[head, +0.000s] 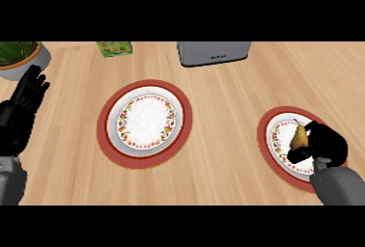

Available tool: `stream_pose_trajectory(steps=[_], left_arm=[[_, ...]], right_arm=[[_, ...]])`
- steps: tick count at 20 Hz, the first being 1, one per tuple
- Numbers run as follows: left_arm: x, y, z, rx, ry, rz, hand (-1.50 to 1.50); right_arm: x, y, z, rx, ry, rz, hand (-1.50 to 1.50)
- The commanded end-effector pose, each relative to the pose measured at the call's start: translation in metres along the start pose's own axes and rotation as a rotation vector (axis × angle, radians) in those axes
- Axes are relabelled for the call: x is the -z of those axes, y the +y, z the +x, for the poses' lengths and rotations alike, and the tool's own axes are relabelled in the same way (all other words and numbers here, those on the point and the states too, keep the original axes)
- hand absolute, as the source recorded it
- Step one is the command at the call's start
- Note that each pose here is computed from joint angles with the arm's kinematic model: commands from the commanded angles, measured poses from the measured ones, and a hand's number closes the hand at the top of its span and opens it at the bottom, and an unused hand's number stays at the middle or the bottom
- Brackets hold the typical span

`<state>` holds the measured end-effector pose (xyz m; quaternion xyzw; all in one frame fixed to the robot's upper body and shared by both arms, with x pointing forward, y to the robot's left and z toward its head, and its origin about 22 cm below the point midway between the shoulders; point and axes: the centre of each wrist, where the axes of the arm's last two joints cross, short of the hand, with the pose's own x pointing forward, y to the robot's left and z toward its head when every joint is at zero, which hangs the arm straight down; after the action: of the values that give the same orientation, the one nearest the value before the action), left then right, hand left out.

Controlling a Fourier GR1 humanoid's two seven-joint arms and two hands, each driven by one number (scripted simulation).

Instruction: Pick the pear from the plate and place it in the plate

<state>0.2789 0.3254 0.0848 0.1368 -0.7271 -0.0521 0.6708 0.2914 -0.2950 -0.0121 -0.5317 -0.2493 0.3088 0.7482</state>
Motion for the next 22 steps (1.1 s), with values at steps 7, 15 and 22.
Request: stream_pose_trajectory(steps=[7,15,22], left_arm=[[-0.001,-0.007,0.004,-0.016,-0.024,-0.047,0.00],[0.006,-0.036,0.018,-0.045,-0.076,-0.130,0.00],[0.014,-0.051,0.033,-0.055,-0.125,-0.173,0.00]], right_arm=[[-0.136,-0.032,0.098,0.432,-0.200,-0.290,1.50],[-0.243,-0.055,0.117,0.533,-0.282,-0.422,1.50],[-0.254,-0.064,0.134,0.529,-0.248,-0.481,1.50]])
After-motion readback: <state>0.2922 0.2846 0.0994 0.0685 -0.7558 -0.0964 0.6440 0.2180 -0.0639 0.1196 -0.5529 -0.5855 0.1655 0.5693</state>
